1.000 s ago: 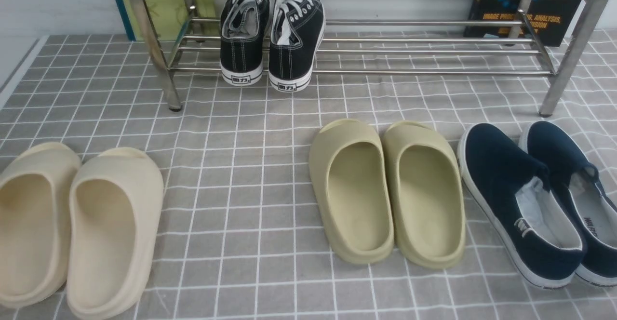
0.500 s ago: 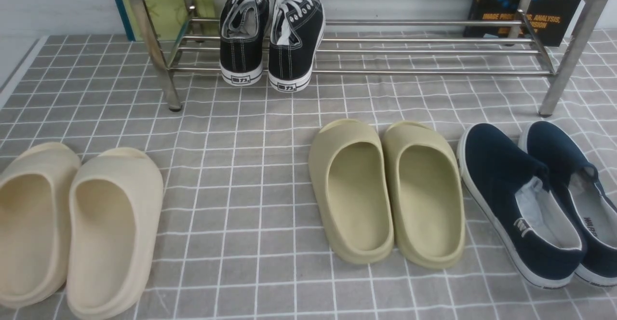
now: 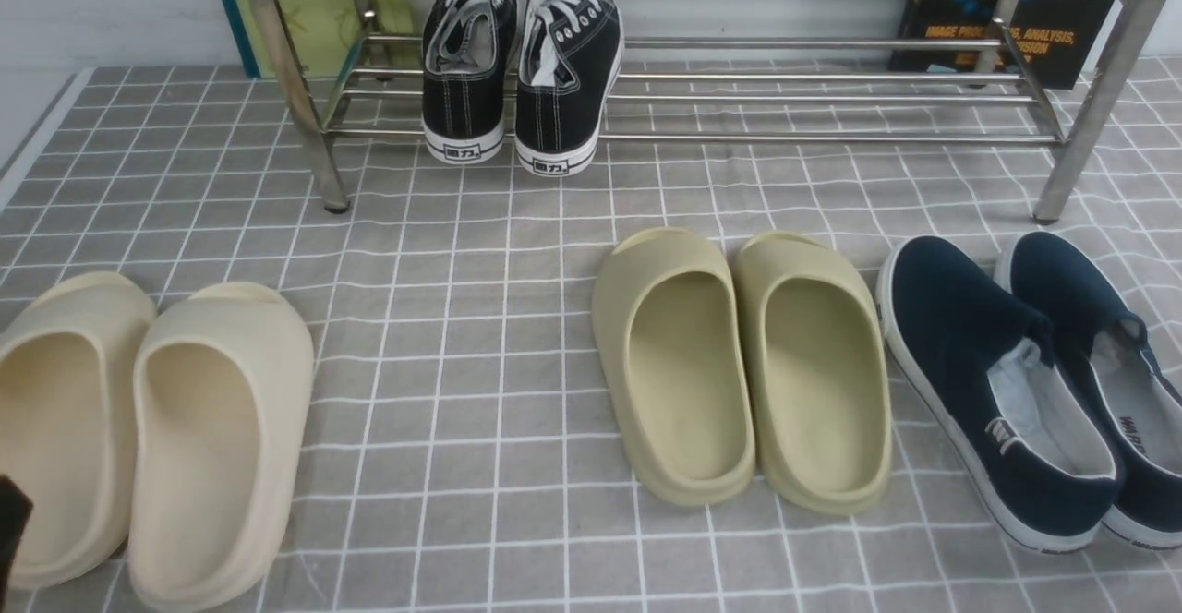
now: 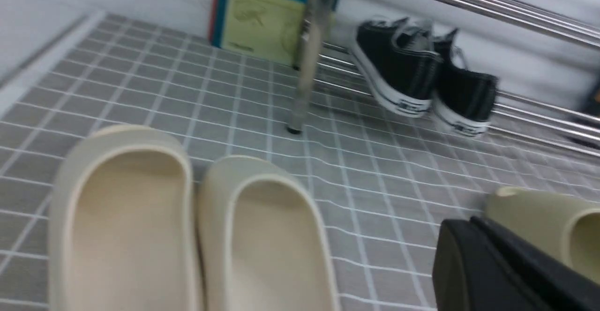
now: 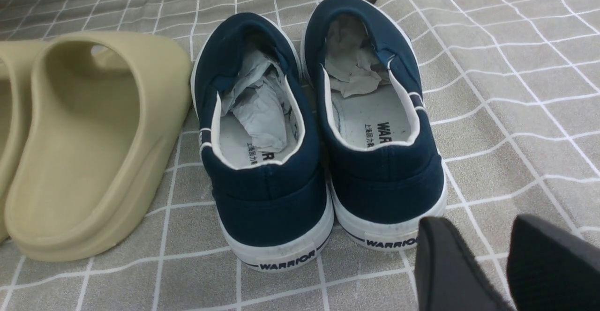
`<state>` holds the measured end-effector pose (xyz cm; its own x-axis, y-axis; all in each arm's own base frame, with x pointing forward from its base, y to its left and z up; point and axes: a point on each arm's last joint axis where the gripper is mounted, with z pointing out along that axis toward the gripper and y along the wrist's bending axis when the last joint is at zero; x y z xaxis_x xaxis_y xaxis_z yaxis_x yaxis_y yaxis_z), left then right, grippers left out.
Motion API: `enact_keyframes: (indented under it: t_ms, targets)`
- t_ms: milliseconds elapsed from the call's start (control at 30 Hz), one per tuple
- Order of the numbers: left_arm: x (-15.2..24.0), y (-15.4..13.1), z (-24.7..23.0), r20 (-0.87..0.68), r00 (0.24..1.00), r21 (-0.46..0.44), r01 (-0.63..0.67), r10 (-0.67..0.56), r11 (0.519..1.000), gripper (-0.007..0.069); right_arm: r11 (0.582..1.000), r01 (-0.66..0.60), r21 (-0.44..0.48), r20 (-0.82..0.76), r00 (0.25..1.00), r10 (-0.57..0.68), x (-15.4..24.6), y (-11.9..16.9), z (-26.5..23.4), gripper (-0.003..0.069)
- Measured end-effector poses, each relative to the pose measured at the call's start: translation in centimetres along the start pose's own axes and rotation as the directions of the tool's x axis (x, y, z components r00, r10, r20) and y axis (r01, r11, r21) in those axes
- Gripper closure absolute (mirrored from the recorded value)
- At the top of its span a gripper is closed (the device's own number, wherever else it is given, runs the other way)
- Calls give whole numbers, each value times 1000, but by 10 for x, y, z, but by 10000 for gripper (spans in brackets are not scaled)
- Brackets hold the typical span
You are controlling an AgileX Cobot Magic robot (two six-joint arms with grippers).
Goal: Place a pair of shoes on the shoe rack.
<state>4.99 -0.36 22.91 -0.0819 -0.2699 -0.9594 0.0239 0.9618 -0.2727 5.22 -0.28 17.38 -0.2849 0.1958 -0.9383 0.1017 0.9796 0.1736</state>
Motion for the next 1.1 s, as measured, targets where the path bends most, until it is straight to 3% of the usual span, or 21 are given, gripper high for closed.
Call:
enact_keyframes:
  t_ms: [167, 467, 1100]
  targets:
    - [35, 12, 9, -28, 999, -32, -17, 16, 999, 638, 1000, 0, 0, 0, 1000, 0, 0, 0, 0, 420]
    - [52, 17, 8, -178, 984, -70, 0, -13, 998, 638, 1000, 0, 0, 0, 1000, 0, 0, 0, 0, 420]
    - [56, 17, 7, -222, 975, -80, -1, -17, 997, 638, 1000, 0, 0, 0, 1000, 0, 0, 0, 0, 420]
